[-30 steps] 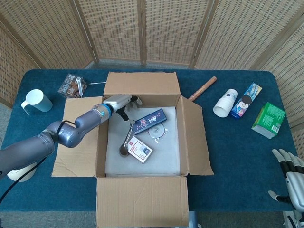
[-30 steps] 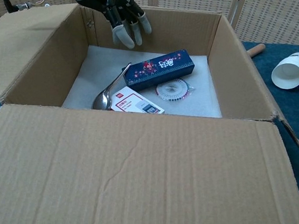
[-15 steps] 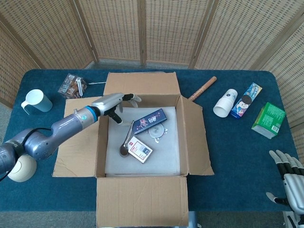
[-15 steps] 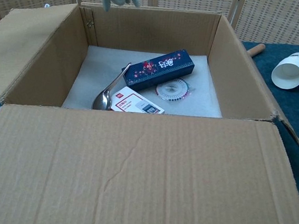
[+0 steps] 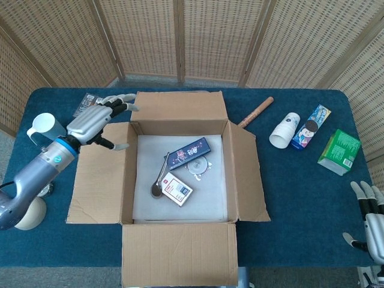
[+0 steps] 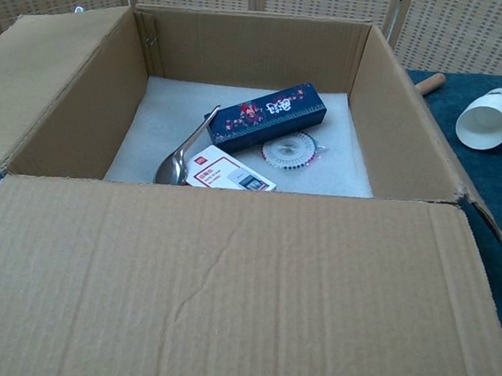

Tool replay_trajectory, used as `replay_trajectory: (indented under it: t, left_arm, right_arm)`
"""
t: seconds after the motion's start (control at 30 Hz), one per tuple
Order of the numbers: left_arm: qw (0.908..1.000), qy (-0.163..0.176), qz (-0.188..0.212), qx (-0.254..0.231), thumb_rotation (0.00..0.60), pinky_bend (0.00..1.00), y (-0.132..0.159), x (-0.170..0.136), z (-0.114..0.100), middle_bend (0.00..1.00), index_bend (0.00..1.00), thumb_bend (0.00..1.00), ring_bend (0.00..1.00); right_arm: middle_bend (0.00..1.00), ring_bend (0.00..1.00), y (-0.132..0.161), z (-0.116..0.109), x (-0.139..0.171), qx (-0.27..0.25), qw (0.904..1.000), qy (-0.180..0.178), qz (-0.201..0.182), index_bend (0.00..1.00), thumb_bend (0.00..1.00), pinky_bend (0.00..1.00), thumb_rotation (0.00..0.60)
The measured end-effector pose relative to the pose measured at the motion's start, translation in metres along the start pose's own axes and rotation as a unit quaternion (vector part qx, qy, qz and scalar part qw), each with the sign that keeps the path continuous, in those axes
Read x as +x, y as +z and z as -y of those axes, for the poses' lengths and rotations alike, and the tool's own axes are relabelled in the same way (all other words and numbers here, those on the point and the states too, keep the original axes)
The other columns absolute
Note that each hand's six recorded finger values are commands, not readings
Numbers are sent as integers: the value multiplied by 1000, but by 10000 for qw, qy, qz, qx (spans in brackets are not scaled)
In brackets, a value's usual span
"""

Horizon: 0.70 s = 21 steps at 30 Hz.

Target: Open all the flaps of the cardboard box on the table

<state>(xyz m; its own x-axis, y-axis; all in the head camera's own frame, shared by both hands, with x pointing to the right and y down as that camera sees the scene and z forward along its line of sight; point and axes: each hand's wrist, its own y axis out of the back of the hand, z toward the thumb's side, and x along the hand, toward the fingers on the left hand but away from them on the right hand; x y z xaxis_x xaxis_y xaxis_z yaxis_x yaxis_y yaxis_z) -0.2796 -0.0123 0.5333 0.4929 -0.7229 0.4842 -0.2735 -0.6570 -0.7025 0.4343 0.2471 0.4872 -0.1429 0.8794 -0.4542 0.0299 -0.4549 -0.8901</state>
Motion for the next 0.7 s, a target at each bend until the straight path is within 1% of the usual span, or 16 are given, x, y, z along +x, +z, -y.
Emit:
replay_trajectory:
  t: [0.23,0.33,0.4,0.5,0.57,0.7]
  left_arm:
    - [9984,409,-128,360,600,0,-27,-49,-11,0,182,257,0]
    - [9966,629,-230,480,600,0,-42,-75,-13,0,182,257,0]
    - [9949,788,-323,547,600,0,-55,-98,-11,0,182,257,0]
    - [9920,946,-523,649,600,0,-73,-136,-1,0,177,257,0]
    - [9899,1013,-705,702,600,0,-85,-163,11,0,169,257,0]
    - [9853,1110,-984,841,600,0,-97,-201,34,0,149,258,0]
  right_arm:
    - [0,0,-2,-1,-5,-34,9999,-141,19,0,0,0,600]
    - [0,0,-4,0,-9,-33,9998,-189,58,0,0,0,600]
    - [0,0,-3,0,-9,-39,9998,-204,34,0,0,0,600]
    - [0,0,0,-4,-9,-58,9994,-334,-65,0,0,0,600]
    - [0,0,2,-7,-9,-97,9988,-467,-138,0,0,0,600]
    - [0,0,5,-7,-9,-188,9981,-537,-221,0,0,0,600]
